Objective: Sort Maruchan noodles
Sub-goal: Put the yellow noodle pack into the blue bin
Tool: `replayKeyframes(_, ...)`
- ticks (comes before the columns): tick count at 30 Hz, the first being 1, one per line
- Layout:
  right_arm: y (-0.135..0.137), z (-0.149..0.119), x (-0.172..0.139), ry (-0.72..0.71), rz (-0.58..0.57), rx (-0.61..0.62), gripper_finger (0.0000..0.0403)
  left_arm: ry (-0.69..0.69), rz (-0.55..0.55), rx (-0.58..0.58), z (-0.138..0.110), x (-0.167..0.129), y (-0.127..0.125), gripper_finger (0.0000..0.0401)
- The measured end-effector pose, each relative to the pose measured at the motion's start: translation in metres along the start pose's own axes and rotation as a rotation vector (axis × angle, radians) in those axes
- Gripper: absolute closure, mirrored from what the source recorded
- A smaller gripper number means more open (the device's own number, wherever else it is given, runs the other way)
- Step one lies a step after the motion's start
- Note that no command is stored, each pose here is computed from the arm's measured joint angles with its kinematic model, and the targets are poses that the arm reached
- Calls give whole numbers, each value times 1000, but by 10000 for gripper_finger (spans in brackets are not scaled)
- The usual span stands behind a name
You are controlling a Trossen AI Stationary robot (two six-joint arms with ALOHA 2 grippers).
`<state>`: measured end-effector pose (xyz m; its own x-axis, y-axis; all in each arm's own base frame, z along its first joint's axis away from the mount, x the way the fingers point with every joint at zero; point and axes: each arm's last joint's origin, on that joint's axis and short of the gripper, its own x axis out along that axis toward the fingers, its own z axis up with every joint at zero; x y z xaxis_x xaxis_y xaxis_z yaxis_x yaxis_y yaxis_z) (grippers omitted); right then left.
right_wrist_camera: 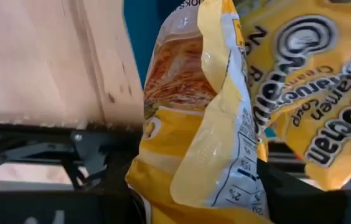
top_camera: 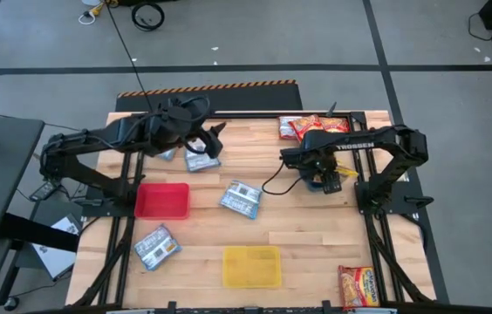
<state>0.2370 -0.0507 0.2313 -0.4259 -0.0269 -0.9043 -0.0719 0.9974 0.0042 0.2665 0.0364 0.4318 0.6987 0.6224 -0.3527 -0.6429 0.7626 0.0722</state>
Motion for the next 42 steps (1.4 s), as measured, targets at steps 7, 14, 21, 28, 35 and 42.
replayKeyframes(7, -3, 7, 5, 10, 32, -51, 247, 15, -2, 2, 1, 10, 11, 168)
replayKeyframes(14, -7, 34, 25, 74, 52, -80, 247, 22, -15, -6, 2, 13, 16, 168)
replayKeyframes(21, -8, 62, 48, 117, 59, -124, 247, 28, -31, -4, 2, 13, 16, 168)
replayKeyframes(28, -7, 73, 56, 79, 80, -90, 245, 43, -36, 4, 0, 13, 16, 168)
replayKeyframes(35, -10, 69, 35, -233, 118, 75, 204, 55, -67, 15, -1, 13, 15, 168)
replayKeyframes(42, 6, 41, 49, -310, 137, 218, 183, 53, -78, 21, -1, 12, 14, 168)
